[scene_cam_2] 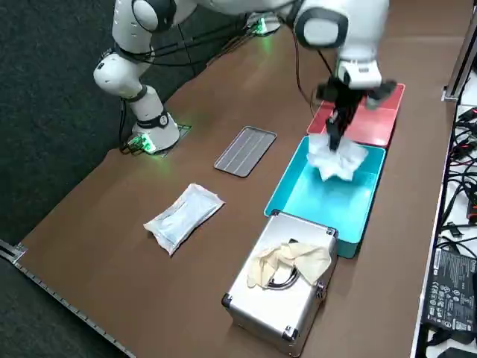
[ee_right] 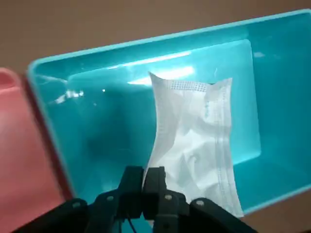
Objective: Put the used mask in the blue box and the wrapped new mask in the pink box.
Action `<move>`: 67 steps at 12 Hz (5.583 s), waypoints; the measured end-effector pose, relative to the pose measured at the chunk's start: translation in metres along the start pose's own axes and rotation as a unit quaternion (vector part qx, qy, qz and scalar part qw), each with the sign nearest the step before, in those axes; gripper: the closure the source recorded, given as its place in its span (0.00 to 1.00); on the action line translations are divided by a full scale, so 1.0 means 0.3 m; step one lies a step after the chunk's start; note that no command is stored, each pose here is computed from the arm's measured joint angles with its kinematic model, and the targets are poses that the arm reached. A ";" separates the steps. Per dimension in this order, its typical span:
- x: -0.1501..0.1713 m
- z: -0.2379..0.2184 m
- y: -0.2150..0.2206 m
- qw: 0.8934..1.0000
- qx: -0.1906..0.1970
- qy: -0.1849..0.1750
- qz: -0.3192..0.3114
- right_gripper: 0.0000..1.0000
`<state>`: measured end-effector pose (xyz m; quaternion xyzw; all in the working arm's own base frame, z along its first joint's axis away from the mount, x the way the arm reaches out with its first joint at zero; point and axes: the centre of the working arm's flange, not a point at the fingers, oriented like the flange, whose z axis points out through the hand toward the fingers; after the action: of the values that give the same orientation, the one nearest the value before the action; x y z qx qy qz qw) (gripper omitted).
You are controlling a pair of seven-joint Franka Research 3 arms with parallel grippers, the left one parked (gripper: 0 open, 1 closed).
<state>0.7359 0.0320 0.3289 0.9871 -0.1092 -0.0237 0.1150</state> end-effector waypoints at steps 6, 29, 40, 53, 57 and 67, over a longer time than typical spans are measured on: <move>0.038 0.267 0.017 0.997 -0.073 -0.016 -0.028 0.48; -0.758 0.193 0.380 0.950 -0.116 -0.180 -0.227 0.00; -1.183 0.613 0.517 0.923 -0.234 -0.133 -0.273 0.00; -1.229 0.767 0.456 0.907 -0.301 -0.100 -0.277 0.01; -1.232 0.787 0.453 0.898 -0.313 -0.092 -0.295 0.02; -1.223 0.819 0.453 0.888 -0.328 -0.088 -0.309 0.07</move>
<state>0.3321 -0.0704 0.1296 0.8707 0.2056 -0.1796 0.4091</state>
